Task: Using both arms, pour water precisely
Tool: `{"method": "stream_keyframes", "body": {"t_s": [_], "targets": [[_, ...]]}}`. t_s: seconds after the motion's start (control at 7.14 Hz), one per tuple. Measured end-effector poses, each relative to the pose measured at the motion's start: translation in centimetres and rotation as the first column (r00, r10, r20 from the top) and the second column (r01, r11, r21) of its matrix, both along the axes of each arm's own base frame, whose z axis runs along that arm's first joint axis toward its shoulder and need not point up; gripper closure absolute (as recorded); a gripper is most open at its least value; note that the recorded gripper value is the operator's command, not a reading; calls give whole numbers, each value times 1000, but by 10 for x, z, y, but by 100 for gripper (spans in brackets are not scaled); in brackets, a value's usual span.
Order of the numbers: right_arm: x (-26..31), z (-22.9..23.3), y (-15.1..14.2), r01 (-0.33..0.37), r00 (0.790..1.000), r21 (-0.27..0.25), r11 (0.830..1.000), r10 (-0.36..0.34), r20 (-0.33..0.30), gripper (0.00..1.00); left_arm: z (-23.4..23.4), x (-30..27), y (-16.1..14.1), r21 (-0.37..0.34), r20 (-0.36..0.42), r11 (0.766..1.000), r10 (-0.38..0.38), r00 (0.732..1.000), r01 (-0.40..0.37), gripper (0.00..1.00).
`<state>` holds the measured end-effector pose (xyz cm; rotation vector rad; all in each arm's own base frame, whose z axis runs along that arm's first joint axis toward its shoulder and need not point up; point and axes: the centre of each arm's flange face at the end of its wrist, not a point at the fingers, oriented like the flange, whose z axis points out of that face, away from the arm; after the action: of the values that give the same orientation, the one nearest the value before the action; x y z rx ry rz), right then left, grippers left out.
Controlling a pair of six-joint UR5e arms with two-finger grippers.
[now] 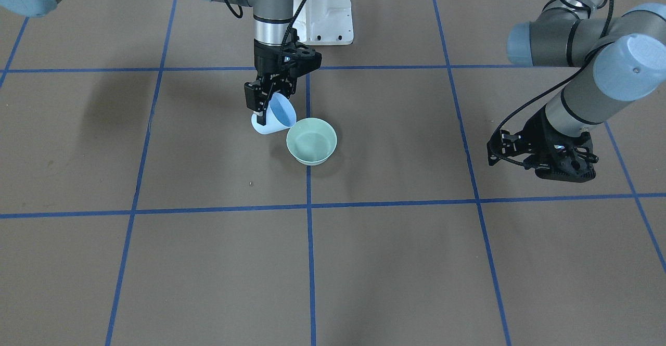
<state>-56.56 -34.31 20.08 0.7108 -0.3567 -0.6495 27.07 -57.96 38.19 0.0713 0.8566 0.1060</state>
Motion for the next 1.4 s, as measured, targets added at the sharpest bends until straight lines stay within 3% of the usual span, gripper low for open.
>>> {"method": "stream_keyframes", "body": {"t_s": [0.7,1.4], "targets": [[-17,-18,-4,49,985,-13,999,-51,-163,100,1,0,1,-1,1,1000,0,1000,0,17],[-33,-18,-9,64,977,-36,997,-70,-203,100,0,-1,2,1,-1,1000,0,1000,0,16]]}}
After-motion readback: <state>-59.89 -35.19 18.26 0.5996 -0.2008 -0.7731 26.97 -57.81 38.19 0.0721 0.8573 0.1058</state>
